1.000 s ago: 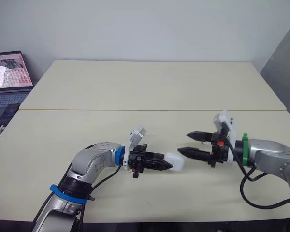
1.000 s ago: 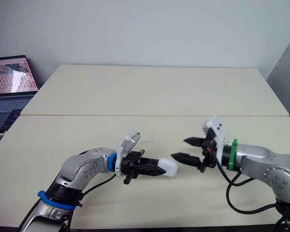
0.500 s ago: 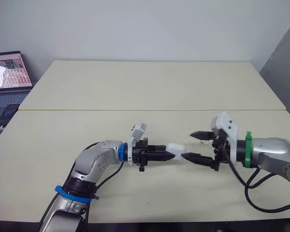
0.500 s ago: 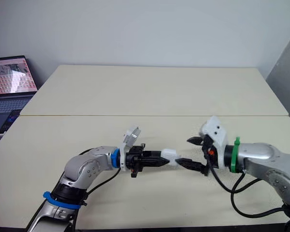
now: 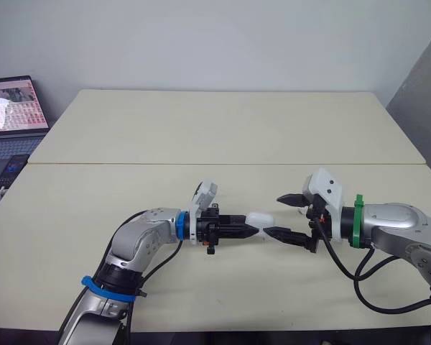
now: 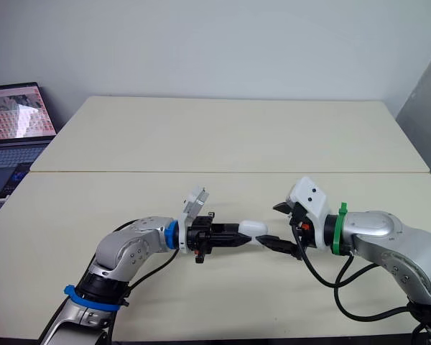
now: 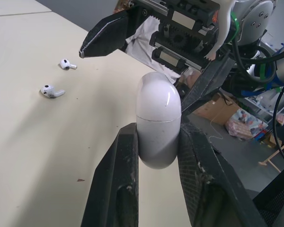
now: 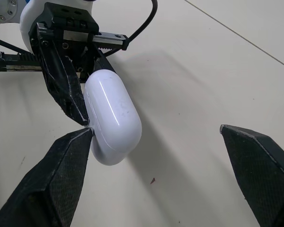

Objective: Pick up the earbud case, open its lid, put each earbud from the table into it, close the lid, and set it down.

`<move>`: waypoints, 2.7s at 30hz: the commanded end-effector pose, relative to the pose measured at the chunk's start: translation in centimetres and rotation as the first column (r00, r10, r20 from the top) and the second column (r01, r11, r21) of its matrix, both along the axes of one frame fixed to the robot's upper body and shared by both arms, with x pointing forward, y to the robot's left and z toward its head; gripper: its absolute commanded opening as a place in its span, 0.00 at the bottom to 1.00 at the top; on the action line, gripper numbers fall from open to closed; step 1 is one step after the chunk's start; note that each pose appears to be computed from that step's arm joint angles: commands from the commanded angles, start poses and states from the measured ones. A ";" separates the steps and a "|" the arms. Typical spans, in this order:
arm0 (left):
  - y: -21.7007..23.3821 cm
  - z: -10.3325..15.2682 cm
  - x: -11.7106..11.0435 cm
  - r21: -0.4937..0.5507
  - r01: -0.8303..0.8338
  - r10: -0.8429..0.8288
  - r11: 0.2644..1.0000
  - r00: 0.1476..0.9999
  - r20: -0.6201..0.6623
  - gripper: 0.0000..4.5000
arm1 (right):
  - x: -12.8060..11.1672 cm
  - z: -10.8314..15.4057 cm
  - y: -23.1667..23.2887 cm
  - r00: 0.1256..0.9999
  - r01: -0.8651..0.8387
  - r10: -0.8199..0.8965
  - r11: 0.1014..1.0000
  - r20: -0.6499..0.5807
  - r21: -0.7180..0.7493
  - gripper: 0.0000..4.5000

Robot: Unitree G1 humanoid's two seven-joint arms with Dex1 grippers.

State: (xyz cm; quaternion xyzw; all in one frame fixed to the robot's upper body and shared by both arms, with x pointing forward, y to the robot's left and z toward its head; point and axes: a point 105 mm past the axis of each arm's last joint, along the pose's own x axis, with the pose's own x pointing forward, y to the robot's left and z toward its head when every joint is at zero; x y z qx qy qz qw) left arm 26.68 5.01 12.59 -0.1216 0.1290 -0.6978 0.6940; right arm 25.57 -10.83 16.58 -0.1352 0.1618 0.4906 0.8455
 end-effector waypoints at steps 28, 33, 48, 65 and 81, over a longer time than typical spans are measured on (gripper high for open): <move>1.7 1.7 1.6 -0.087 -0.297 0.307 0.951 0.870 0.386 0.17 | 5.6 -3.2 -6.5 0.918 0.394 -0.396 0.893 0.033 -0.216 1.00; 2.1 1.5 1.4 -0.090 -0.371 0.374 0.924 0.833 0.407 0.17 | 6.2 -4.2 -5.9 0.923 0.368 -0.385 0.891 -0.011 -0.264 1.00; 2.4 1.5 1.1 -0.102 -0.441 0.444 0.892 0.807 0.390 0.17 | 7.1 -5.1 -6.2 0.916 0.376 -0.398 0.890 -0.039 -0.258 0.29; 2.4 1.3 0.3 -0.082 -0.413 0.412 0.907 0.829 0.378 0.17 | -1.1 -5.3 -7.6 0.984 -0.156 0.104 0.895 -0.146 -0.417 0.09; 2.0 1.4 0.4 -0.080 -0.393 0.392 0.916 0.836 0.384 0.17 | -1.6 -7.9 -12.0 0.963 -0.265 0.183 0.789 -0.199 -0.555 0.09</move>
